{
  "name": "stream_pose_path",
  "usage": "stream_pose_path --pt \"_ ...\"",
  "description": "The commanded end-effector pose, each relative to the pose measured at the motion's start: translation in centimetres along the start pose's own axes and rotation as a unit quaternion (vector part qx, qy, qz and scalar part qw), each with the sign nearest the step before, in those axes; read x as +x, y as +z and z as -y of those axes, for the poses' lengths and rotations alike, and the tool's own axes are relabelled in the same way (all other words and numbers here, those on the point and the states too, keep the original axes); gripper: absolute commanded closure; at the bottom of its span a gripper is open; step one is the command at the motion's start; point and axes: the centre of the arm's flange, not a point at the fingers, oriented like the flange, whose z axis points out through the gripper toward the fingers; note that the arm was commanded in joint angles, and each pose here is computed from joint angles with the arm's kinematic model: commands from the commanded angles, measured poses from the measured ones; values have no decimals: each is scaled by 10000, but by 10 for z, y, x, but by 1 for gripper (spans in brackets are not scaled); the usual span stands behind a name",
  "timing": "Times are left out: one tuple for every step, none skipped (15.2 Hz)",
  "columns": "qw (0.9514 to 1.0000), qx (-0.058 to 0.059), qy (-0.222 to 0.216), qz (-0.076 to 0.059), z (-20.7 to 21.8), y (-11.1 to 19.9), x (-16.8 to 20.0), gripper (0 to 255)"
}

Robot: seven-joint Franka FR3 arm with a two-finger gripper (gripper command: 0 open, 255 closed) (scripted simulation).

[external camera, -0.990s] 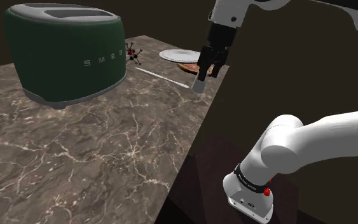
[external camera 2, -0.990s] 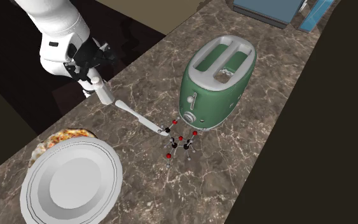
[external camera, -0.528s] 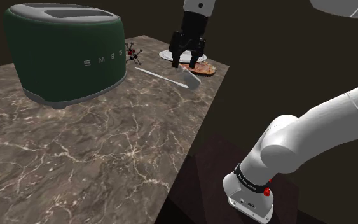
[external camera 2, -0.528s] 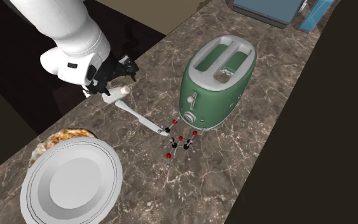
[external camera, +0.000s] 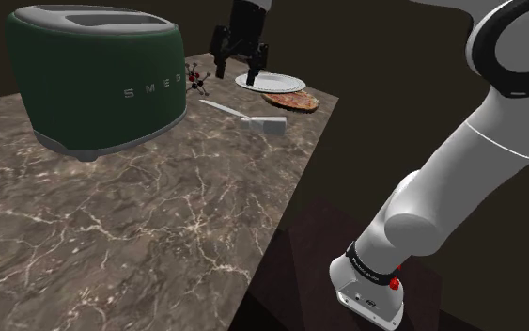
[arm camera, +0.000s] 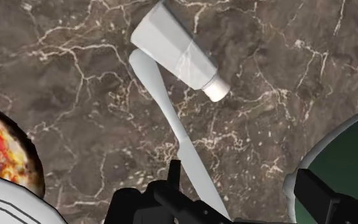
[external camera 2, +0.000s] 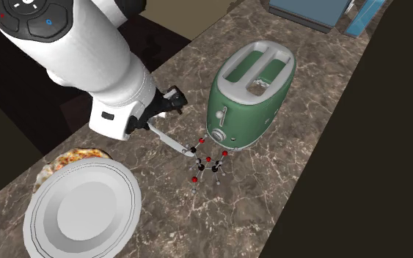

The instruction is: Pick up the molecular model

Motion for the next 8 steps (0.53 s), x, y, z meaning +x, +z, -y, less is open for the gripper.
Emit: stream_pose_path --pt "9999 101 125 62 9 -2 27 0" --pt "9997 150 187 93 12 -4 40 0" --pt "9994 198 248 124 15 -5 54 0" --pt "9991 247 309 155 17 -7 67 0" --pt "9987 295 371 186 19 -8 80 0" --pt "9982 344 432 217 22 -10 94 0" --pt "9977 393 493 248 24 -11 107 0" --pt "9972 436 548 276 25 -12 119 0"
